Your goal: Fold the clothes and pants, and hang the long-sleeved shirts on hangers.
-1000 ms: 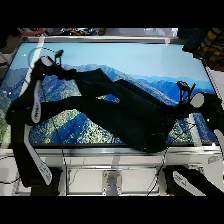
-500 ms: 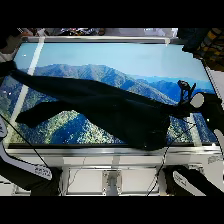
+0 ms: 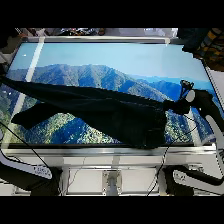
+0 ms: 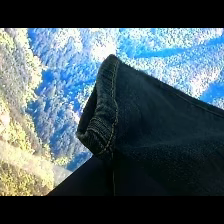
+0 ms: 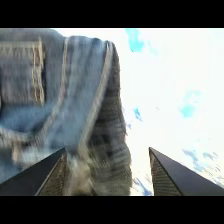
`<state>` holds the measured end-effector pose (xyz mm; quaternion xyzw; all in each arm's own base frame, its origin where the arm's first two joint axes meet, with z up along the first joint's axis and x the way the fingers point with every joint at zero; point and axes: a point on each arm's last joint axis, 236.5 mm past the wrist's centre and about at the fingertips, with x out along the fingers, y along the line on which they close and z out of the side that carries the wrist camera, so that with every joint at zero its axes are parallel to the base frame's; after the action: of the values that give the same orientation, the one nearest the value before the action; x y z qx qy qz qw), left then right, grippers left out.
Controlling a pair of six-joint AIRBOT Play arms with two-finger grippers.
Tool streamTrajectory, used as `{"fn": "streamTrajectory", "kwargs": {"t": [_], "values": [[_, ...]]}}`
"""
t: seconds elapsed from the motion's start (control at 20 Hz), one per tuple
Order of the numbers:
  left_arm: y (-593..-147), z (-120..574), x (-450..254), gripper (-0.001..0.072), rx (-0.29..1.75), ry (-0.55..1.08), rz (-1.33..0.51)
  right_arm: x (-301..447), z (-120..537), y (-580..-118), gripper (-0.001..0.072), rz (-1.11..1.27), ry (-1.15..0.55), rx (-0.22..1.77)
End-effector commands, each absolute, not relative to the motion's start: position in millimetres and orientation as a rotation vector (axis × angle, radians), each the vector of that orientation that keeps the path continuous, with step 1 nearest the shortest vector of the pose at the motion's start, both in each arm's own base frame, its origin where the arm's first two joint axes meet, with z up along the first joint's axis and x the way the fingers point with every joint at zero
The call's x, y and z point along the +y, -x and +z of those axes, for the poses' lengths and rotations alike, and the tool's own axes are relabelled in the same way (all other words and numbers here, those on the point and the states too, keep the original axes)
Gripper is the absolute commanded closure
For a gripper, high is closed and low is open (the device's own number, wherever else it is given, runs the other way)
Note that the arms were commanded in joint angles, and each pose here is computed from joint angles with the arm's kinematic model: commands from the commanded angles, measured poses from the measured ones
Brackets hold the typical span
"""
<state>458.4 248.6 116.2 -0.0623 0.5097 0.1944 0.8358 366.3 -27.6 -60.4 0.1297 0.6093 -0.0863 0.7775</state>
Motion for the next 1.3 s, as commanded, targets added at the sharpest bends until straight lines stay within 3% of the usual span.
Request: {"fn": "streamTrajectory", "kwargs": {"t": [0.0,0.15,0.25,0.3,0.35,0.4,0.45,0.65,0.9,1.15,1.25], "values": [[-458.4,116.3,247.4,0.0689,1.082,0.128,0.408,-12.8,-77.3,-405.3,0.0177,-0.133,-0.364,1.318],[-458.5,115.9,247.5,0.0689,1.082,0.128,0.408,-1.5,-91.6,-425.9,0.018,-0.112,-0.416,1.344],[-458.5,115.9,247.5,0.0689,1.082,0.127,0.408,5.5,-112.1,-421.5,0.0255,-0.106,-0.416,1.421],[-458.5,115.9,247.5,0.0689,1.082,0.127,0.408,8.2,-119.2,-420.0,0.0319,-0.103,-0.423,1.445],[-458.6,115.7,247.5,0.0689,1.082,0.127,0.408,10.2,-121.5,-421.6,0.044,-0.1,-0.435,1.449],[-459.5,115.9,246.8,0.0689,1.079,0.13,0.404,11.6,-118.8,-426.8,0.064,-0.093,-0.441,1.436],[-463.7,115.9,242.1,0.0689,1.068,0.143,0.383,10.5,-111.4,-436.8,0.07,-0.072,-0.42,1.405],[-503.9,120.4,207.6,0.0689,0.946,0.225,0.212,-22.0,-39.8,-516.0,0.0702,-0.097,-0.297,1.124],[-567.1,204.3,158.7,0.069,0.534,0.143,-0.081,-80.1,98.9,-596.6,0.0702,-0.15,-0.296,0.689],[-584.0,165.7,162.9,0.0689,0.577,0.191,-0.071,-121.4,91.3,-586.5,0.07,-0.223,-0.355,0.724],[-591.6,124.5,146.6,0.0679,0.664,0.245,-0.108,-119.6,73.2,-584.1,0.0645,-0.222,-0.363,0.774]]}}
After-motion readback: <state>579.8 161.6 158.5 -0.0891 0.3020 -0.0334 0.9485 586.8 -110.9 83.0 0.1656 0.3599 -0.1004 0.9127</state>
